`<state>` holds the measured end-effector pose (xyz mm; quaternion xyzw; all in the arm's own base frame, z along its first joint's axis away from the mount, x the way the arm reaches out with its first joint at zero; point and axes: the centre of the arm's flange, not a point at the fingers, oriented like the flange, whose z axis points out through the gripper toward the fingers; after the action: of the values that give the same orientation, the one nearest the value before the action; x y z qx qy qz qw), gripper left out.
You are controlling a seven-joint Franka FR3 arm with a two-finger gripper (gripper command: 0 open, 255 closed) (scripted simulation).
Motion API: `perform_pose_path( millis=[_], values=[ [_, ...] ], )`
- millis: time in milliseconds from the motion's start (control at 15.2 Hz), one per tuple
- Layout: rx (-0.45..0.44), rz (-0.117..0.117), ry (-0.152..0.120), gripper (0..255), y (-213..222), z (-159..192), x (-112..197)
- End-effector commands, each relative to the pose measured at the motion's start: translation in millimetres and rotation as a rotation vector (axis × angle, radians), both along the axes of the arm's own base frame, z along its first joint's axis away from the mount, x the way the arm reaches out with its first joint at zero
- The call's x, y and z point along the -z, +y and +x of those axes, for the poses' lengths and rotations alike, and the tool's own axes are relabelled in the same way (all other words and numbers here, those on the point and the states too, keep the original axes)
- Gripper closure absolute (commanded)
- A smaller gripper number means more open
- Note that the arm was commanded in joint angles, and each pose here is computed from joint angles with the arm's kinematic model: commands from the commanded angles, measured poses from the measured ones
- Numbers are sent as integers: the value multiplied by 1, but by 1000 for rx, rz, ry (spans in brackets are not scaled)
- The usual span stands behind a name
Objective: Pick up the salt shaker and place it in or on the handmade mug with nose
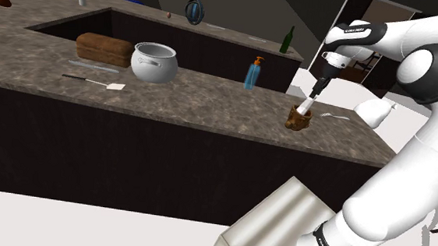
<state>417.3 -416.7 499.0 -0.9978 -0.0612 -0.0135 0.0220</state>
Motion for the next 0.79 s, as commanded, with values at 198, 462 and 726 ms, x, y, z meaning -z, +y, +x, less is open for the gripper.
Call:
perform_pose_path(
  millis=[198, 462, 726],
  values=[
    [0, 0, 0, 0, -2, -1, -50],
    [0, 0, 0, 0, -2, -1, -50],
    [0, 0, 0, 0, -2, -1, -50]
  ],
)
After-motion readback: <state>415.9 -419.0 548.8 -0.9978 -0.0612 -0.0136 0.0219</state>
